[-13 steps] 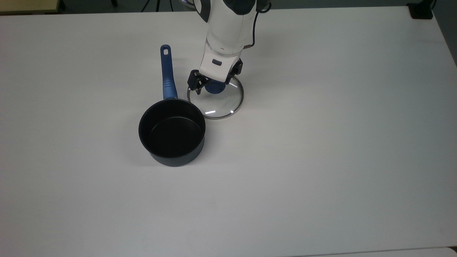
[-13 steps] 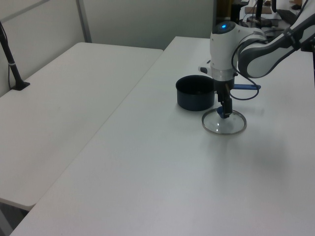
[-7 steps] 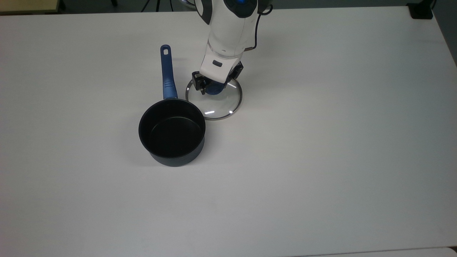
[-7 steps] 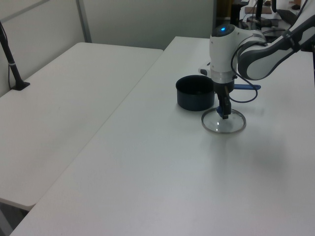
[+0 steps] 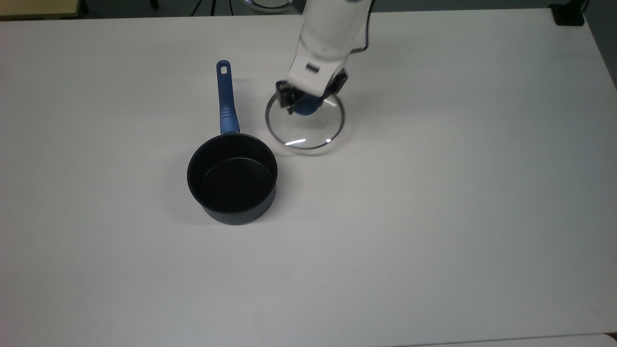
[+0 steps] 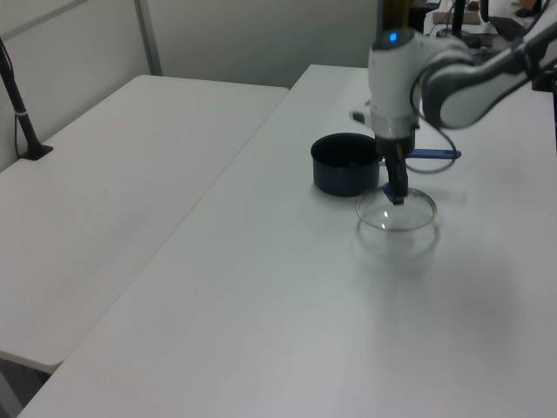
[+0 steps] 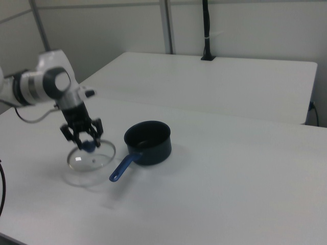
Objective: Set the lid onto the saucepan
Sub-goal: 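Lift the glass lid up by its knob, then carry the lid over the saucepan and lower it onto the rim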
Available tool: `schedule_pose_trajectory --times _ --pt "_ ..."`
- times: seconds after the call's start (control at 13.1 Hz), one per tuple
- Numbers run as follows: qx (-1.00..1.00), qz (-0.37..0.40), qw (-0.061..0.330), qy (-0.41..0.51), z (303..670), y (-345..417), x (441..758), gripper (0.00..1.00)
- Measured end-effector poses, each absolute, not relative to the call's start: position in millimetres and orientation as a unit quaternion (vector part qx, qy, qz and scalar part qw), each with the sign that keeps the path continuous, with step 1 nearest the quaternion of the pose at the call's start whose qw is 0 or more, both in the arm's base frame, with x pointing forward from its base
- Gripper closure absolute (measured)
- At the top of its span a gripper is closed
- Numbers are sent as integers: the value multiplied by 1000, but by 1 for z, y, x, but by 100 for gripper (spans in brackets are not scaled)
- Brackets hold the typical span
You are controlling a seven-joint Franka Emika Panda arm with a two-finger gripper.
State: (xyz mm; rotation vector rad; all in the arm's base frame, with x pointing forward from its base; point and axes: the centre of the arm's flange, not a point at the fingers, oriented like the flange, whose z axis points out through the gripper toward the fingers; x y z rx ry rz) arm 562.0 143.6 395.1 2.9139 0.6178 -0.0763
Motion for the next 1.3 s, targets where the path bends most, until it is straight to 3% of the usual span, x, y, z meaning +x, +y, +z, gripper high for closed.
schedule_pose_trajectory --times 0.23,0.46,0.69,0.92,1.07,1.3 --pt "980 15 75 184 484 146 587 35" --pt "987 30 74 139 514 103 619 35" --pt "992 31 78 91 503 45 657 35" --pt "994 9 83 73 460 19 687 35" --pt "993 -4 88 77 436 20 697 35" --pt "993 -6 88 78 430 21 699 35"
